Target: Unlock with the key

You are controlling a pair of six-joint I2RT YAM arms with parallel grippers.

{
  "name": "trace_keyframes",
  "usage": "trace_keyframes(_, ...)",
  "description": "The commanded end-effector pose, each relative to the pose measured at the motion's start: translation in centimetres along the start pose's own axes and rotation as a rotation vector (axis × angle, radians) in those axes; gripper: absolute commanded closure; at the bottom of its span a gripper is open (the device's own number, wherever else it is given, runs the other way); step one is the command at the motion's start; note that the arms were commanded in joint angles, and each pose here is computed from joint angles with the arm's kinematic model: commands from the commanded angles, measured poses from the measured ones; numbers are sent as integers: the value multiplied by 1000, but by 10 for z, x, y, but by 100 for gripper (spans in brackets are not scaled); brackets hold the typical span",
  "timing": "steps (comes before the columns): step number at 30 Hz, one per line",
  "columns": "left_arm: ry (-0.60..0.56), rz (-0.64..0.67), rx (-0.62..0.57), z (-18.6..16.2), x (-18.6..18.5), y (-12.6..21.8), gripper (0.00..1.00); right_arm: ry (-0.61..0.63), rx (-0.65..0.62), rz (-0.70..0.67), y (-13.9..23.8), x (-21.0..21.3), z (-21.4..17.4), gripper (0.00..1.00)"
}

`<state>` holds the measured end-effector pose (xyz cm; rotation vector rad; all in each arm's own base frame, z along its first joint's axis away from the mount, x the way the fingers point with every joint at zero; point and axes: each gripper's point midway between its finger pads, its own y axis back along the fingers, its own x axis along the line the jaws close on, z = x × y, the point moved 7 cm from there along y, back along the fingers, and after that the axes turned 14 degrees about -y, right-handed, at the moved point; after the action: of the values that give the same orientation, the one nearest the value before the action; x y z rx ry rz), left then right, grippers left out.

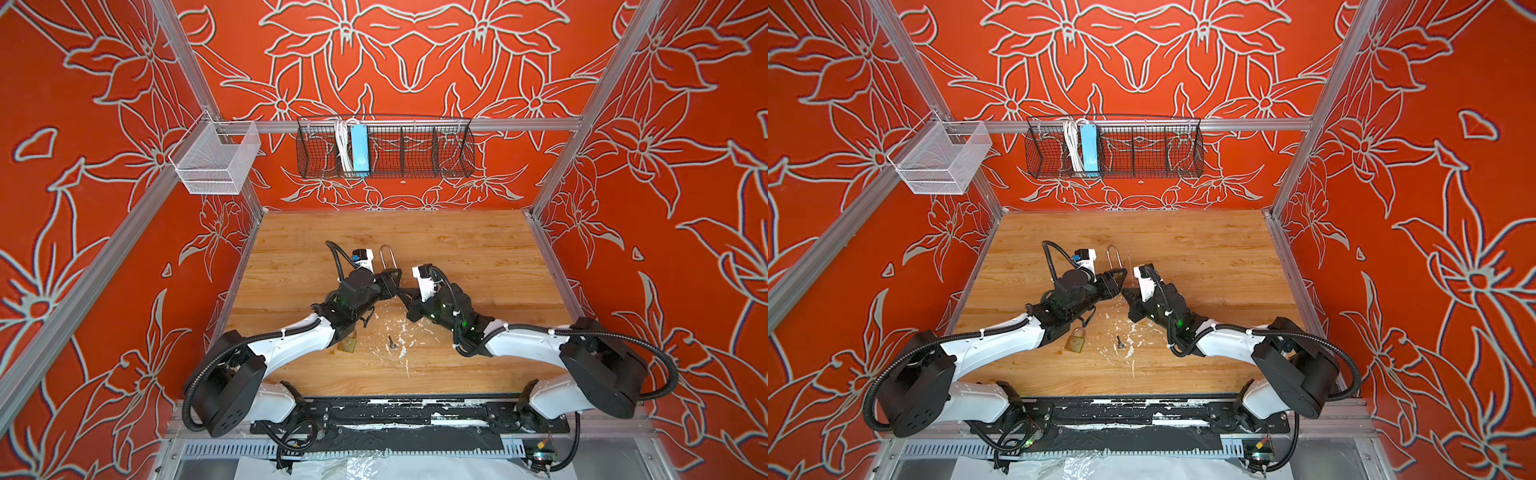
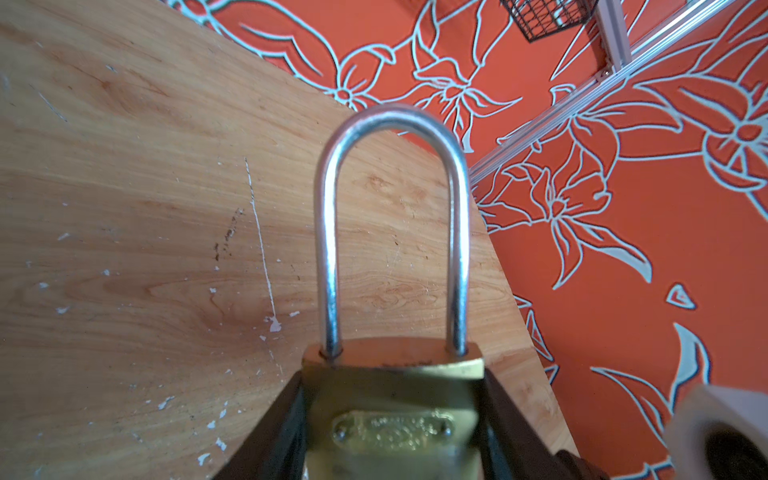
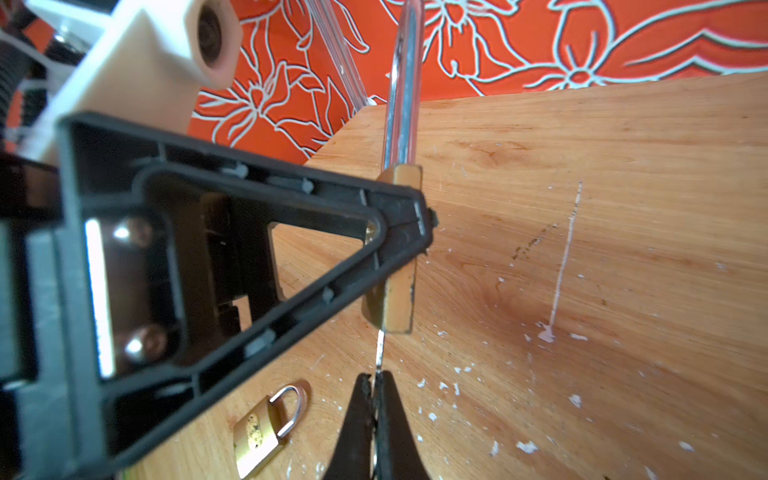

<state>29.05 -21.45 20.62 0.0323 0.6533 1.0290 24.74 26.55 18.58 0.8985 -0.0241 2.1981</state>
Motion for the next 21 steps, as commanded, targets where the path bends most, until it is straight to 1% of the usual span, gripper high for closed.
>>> trace_keyframes(1, -18, -206, 352, -62, -31, 2, 100, 24, -362, 135, 20, 35, 78, 100)
trace_keyframes(4, -31, -216, 368, -65, -33, -1, 100, 10, -365, 165, 22, 32, 87, 100)
trace_keyframes(7, -50, -207, 376, -66, -33, -3, 100, 30, -346, 174, 24, 35, 93, 100)
trace_keyframes(11, -93, -119, 372, -66, -27, -5, 100, 7, -331, 192, 30, 37, 101, 100)
trace_keyframes(12, -92, -88, 360, -66, -23, -5, 100, -11, -332, 192, 31, 38, 103, 100)
trace_keyframes(14, -88, -67, 332, -67, -18, -6, 100, -53, -326, 202, 32, 38, 102, 100)
trace_keyframes(19, -46, -125, 259, -71, -17, -2, 100, -173, -339, 211, 31, 32, 99, 100)
trace_keyframes(21, -54, -129, 250, -70, -17, 1, 100, -202, -335, 216, 30, 31, 97, 100)
